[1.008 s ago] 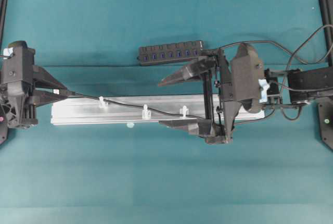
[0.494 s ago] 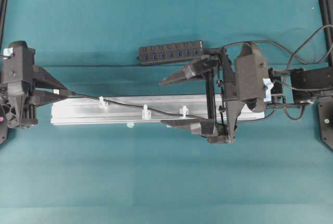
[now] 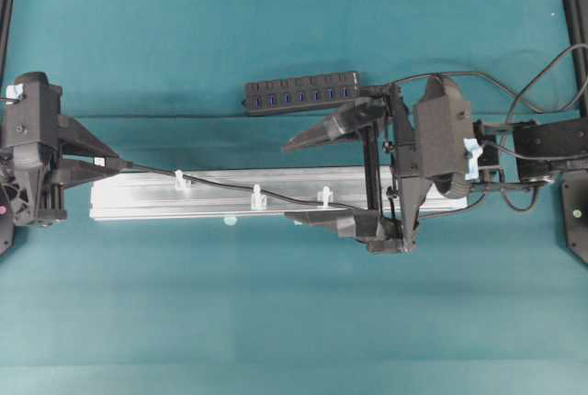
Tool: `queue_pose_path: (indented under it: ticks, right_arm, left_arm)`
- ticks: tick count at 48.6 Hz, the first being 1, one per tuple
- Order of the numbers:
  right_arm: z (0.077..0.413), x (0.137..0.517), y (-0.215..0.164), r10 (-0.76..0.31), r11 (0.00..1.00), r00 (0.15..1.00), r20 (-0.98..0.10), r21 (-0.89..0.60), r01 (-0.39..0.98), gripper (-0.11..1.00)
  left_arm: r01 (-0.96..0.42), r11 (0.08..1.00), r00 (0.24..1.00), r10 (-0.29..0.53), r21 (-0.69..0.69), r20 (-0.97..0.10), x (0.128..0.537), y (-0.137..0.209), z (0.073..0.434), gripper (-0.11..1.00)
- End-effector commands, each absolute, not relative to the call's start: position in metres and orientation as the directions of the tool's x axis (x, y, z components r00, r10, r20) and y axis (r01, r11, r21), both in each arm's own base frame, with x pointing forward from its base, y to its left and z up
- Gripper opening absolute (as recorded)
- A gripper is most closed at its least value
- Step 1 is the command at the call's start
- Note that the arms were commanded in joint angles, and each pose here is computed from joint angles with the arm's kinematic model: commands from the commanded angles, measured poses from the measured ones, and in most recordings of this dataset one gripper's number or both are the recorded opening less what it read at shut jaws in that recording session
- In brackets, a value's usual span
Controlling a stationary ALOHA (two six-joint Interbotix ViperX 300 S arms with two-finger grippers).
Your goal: Pass the USB cable through three rings with both arms.
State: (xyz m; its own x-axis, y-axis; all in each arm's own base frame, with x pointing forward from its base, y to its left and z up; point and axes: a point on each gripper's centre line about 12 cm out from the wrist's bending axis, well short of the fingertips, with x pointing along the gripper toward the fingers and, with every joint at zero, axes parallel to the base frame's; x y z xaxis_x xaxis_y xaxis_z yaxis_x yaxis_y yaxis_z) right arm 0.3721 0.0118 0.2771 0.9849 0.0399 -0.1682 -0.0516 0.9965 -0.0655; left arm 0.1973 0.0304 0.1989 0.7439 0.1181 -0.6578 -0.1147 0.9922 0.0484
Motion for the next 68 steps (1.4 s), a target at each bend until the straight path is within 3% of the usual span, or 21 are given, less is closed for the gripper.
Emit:
queue_pose_path:
  ticks: [1, 68]
  right_arm:
    - [0.2872, 0.3704, 0.0128, 0.043, 0.997, 0.989, -0.139, -0.056, -0.051, 0.85]
    - [0.2853, 0.3701, 0.0127, 0.042, 0.997, 0.987, -0.156, -0.059, -0.052, 0.85]
  left_arm:
    - [-0.119, 0.992, 0.763, 0.122, 0.048, -0.634, 0.2025, 0.0315, 0.2093, 0.22]
    - [-0.118, 0.992, 0.763, 0.122, 0.049, -0.634, 0.2025, 0.0315, 0.2093, 0.22]
